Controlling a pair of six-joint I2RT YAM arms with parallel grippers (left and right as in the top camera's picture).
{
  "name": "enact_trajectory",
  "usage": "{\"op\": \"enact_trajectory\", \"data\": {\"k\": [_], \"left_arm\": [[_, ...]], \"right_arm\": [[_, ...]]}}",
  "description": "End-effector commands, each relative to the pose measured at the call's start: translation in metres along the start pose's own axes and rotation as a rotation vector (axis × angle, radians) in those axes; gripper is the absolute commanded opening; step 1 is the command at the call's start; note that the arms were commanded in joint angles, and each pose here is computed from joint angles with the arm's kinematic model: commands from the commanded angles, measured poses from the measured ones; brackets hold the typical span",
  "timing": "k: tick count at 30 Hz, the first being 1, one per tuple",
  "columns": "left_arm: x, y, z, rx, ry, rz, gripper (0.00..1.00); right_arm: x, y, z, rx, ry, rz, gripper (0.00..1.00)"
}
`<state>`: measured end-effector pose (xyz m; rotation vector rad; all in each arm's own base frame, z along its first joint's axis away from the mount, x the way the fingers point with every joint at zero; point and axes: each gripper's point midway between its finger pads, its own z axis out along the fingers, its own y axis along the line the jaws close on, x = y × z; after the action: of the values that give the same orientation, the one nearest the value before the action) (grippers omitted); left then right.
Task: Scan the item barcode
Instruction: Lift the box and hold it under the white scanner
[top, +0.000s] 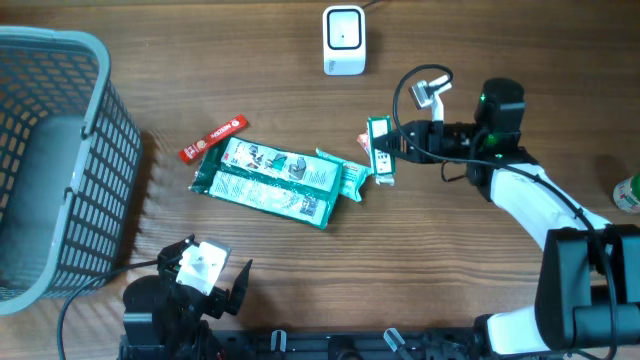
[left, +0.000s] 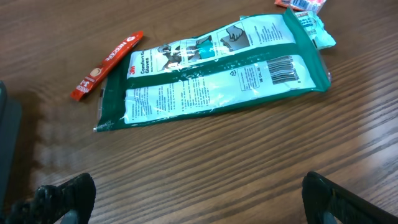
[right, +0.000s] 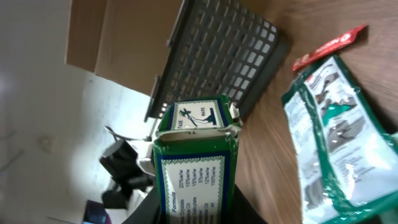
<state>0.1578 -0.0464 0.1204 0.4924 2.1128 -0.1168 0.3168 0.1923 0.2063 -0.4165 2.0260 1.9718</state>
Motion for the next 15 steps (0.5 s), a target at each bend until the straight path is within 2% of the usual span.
{"op": "enact_trajectory", "data": {"k": [1, 4, 6, 10, 15], "left_arm": [[0.001, -0.002, 0.001, 0.011, -0.002, 0.001, 1.00], [0.001, -0.002, 0.001, 0.011, -0.002, 0.001, 1.00], [0.001, -0.002, 0.001, 0.011, -0.002, 0.001, 1.00], [0.001, -0.002, 0.001, 0.011, -0.002, 0.001, 1.00], [0.001, -0.002, 0.001, 0.011, -0.002, 0.001, 1.00]], "right_arm": [[-0.007, 0.008, 0.002, -0.012, 0.011, 0.330, 0.05], [0.002, 0.016, 0.001, -0.040, 0.077, 0.560, 0.05], [0.007, 0.020, 0.000, -0.041, 0.121, 0.830, 0.04], [0.005, 0.018, 0.000, -0.018, 0.111, 1.174, 0.04], [0.004, 0.011, -0.012, -0.027, 0.079, 1.292, 0.04]]}}
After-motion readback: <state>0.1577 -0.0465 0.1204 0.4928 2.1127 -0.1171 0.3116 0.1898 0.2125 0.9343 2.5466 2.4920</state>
